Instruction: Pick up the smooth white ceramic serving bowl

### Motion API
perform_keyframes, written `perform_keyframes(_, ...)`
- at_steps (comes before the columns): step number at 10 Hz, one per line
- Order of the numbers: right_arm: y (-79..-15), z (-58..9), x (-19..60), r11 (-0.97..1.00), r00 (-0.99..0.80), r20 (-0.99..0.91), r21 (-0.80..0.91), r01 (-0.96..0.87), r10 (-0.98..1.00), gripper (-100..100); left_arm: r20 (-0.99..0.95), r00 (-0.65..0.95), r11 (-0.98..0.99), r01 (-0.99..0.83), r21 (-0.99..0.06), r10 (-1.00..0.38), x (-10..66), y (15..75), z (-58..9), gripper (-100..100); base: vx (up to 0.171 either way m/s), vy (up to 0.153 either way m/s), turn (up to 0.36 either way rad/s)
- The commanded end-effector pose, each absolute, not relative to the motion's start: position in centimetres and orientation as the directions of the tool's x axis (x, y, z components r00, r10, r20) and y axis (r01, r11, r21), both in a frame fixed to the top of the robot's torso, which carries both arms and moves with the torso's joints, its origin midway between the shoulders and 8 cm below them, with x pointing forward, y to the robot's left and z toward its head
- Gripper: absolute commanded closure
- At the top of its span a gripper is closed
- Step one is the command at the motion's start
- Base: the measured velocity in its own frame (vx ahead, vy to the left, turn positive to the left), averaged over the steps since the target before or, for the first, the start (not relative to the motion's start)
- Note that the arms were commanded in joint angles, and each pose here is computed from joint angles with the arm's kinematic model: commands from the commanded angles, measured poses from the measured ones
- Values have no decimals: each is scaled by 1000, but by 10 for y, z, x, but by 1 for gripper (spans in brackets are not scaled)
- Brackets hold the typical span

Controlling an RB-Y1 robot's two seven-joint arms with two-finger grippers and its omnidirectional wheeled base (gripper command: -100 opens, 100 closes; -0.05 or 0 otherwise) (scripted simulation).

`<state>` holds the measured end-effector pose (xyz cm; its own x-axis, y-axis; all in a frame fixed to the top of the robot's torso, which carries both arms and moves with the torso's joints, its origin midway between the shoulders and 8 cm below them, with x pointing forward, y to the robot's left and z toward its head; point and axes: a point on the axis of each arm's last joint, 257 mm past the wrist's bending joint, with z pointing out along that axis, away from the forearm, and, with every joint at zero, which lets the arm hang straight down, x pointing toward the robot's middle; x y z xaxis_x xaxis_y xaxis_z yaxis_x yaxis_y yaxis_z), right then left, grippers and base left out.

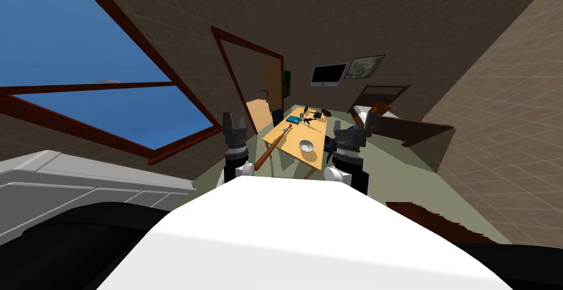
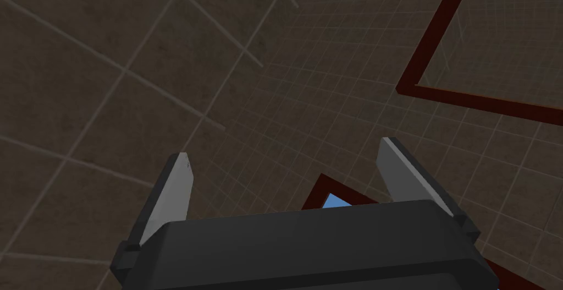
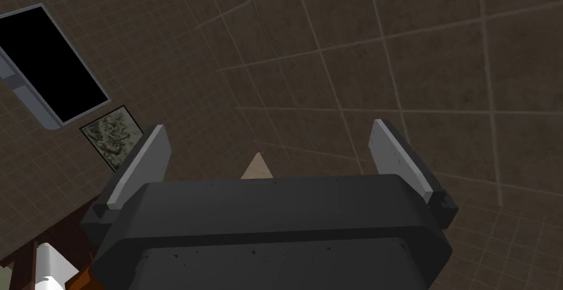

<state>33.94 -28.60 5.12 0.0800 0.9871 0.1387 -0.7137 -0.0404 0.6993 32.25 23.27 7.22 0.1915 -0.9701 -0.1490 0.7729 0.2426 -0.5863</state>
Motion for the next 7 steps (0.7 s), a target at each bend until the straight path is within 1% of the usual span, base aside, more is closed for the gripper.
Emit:
perform_keyframes(1, -284, 48, 341, 0, 87, 85, 713, -701, 993, -100, -149, 192, 243, 773, -586, -970, 323, 233, 72, 0, 3, 2, 17)
perform_keyframes(4, -281, 33, 346, 136, 127, -69, 741, -657, 989, -100, -149, 192, 243, 773, -586, -970, 323, 233, 72, 0, 4, 6, 30)
perform_keyframes(7, -286, 8, 352, 324, 195, -260, 746, -582, 946, -100, -149, 191, 243, 773, -586, -970, 323, 233, 72, 0, 2, 14, 52)
